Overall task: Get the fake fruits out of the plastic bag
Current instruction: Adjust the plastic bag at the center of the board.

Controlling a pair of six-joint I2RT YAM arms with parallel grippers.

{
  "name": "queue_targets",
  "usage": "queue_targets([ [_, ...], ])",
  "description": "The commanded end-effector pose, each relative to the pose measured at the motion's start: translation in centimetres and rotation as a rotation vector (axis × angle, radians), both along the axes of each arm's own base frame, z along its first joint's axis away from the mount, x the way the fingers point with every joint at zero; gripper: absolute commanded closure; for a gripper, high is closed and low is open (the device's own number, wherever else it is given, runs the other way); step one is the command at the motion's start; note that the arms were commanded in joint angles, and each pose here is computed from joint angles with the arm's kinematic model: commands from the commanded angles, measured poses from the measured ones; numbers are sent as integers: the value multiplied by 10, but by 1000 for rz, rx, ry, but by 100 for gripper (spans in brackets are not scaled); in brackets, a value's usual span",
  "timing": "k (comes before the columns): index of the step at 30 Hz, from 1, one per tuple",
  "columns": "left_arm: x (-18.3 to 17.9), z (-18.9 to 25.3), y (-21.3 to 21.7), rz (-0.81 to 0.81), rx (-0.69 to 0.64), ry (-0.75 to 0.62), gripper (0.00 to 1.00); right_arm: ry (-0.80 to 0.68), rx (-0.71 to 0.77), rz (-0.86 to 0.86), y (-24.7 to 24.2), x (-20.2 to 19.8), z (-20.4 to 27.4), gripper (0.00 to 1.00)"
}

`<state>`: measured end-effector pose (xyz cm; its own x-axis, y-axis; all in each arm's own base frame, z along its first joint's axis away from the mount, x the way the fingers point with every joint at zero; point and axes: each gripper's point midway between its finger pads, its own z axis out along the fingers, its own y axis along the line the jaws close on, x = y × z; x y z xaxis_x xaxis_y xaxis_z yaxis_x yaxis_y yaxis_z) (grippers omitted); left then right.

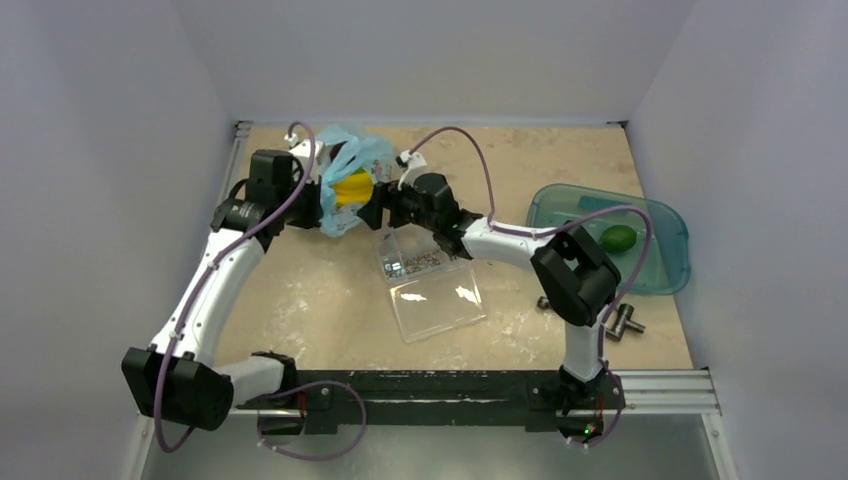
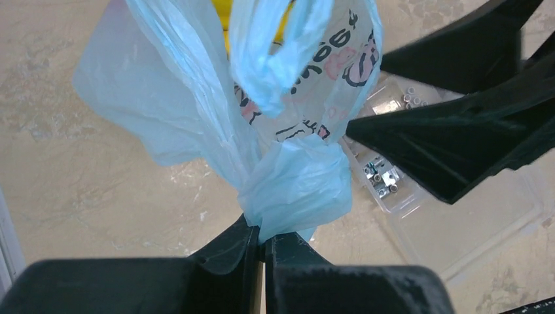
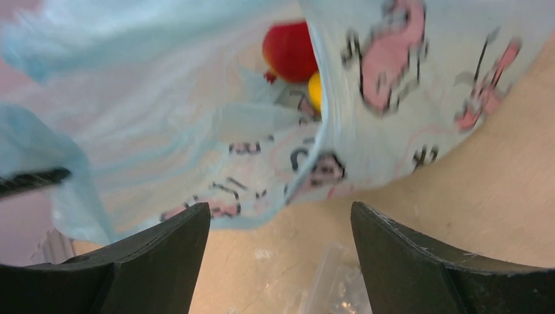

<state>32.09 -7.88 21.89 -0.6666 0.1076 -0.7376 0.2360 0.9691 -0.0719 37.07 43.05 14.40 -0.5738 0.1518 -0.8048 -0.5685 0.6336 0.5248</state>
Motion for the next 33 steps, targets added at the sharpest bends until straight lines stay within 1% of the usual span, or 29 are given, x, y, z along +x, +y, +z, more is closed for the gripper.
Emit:
queue_targets([
  [1,-7,2,4,26,-17,-28,100,-274,-28,-54,-11,24,87,18],
  [4,-12,1,2,8,-28,-61,100,-362,-73,-59,-15,29,102,8],
  [7,-14,6,4,9,-25,-81,100,-480,-115,-41,-13,35,117,1],
  [10,-16,4,3,6,-26,-72,100,-583,-176,-34,-6,41,124,1],
  [11,-17,3,3,5,-25,-65,100,-641,-211,-34,-5,44,127,1],
  [14,-16,1,5,18,-16,-52,100,-756,-281,-51,4,47,130,1],
  [19,-16,0,13,46,19,-46,100,-896,-413,-72,20,48,123,1],
  [22,-16,3,13,43,14,-58,100,-941,-442,-82,35,52,125,1],
  [24,-16,4,12,41,12,-66,100,-941,-435,-176,36,61,132,1],
  [26,-16,3,12,42,13,-64,100,-911,-411,-268,33,72,141,1],
  [28,-15,2,12,43,12,-64,100,-891,-346,-324,33,76,153,2],
  [29,-15,1,13,46,14,-60,100,-879,-314,-335,31,78,157,11],
  [30,-15,0,13,50,18,-57,100,-869,-292,-330,30,78,159,25],
  [31,-14,-1,14,55,19,-55,100,-854,-263,-318,28,79,159,43],
  [33,-14,-2,15,61,19,-54,100,-796,-195,-291,18,88,157,77],
])
